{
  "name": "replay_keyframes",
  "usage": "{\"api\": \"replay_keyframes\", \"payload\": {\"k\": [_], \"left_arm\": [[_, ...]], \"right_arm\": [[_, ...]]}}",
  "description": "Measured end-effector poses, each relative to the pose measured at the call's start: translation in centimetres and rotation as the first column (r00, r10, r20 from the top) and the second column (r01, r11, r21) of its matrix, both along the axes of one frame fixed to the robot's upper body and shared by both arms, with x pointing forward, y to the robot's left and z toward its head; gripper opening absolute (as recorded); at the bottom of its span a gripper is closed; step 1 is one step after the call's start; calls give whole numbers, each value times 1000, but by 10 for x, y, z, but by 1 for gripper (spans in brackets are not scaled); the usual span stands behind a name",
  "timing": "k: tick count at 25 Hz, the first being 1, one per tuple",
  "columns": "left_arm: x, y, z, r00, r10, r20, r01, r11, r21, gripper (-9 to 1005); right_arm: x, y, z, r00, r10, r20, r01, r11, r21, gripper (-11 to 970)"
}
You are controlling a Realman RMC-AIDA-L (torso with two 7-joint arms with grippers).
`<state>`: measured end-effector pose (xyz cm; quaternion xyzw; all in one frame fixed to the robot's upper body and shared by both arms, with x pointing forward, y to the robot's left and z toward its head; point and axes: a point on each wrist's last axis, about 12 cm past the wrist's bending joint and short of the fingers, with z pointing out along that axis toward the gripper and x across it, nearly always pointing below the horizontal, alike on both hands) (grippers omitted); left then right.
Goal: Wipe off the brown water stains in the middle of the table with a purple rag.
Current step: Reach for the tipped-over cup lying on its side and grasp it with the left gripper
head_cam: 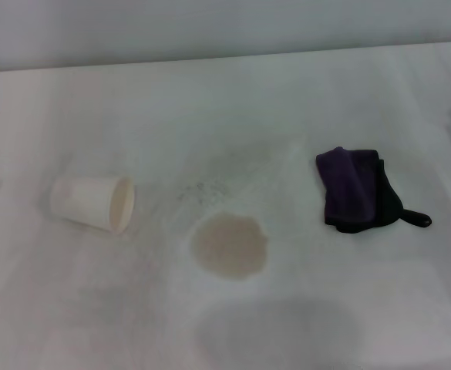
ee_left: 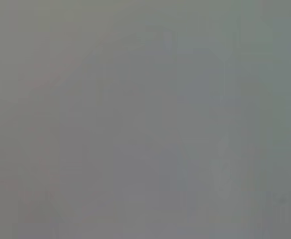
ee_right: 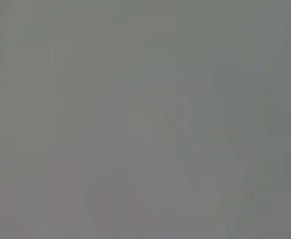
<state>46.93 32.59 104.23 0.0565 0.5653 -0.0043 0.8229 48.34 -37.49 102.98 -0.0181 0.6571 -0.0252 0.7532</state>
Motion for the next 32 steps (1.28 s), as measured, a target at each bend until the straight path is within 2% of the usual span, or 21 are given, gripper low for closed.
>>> {"api": "replay_keyframes", "payload": {"k": [3, 6, 10, 16, 22, 23, 27, 32], "left_arm": [[-1, -3, -2, 1000, -26, -17, 26, 1000, -2, 893], [0, -3, -3, 997, -73, -35, 71, 996, -45, 894], [7, 3, 0, 984, -164, -70, 158, 984, -84, 895], [24, 32, 11, 940, -287, -184, 265, 955, -136, 894], [37, 47, 21, 882, -365, -299, 359, 930, -77, 893], [37, 47, 21, 882, -365, -299, 359, 930, -77, 893], [51, 48, 40, 802, -454, -389, 501, 865, 22, 893], [57, 50, 59, 753, -479, -451, 592, 793, 146, 892]], "right_arm": [[0, -1, -1, 1000, 0, -8, 0, 1000, -8, 653], [-1, -1, -2, 1000, -1, -15, 1, 1000, -5, 653], [-1, 1, -3, 1000, 3, -20, -3, 1000, 10, 653], [4, 10, -3, 1000, 19, -13, -19, 999, 40, 654], [3, 17, -6, 999, 32, -22, -31, 997, 67, 654], [3, 18, -7, 999, 33, -24, -31, 997, 71, 653], [2, 22, -8, 999, 33, -29, -31, 995, 92, 653], [5, 24, -8, 999, 33, -27, -30, 995, 98, 654]]}}
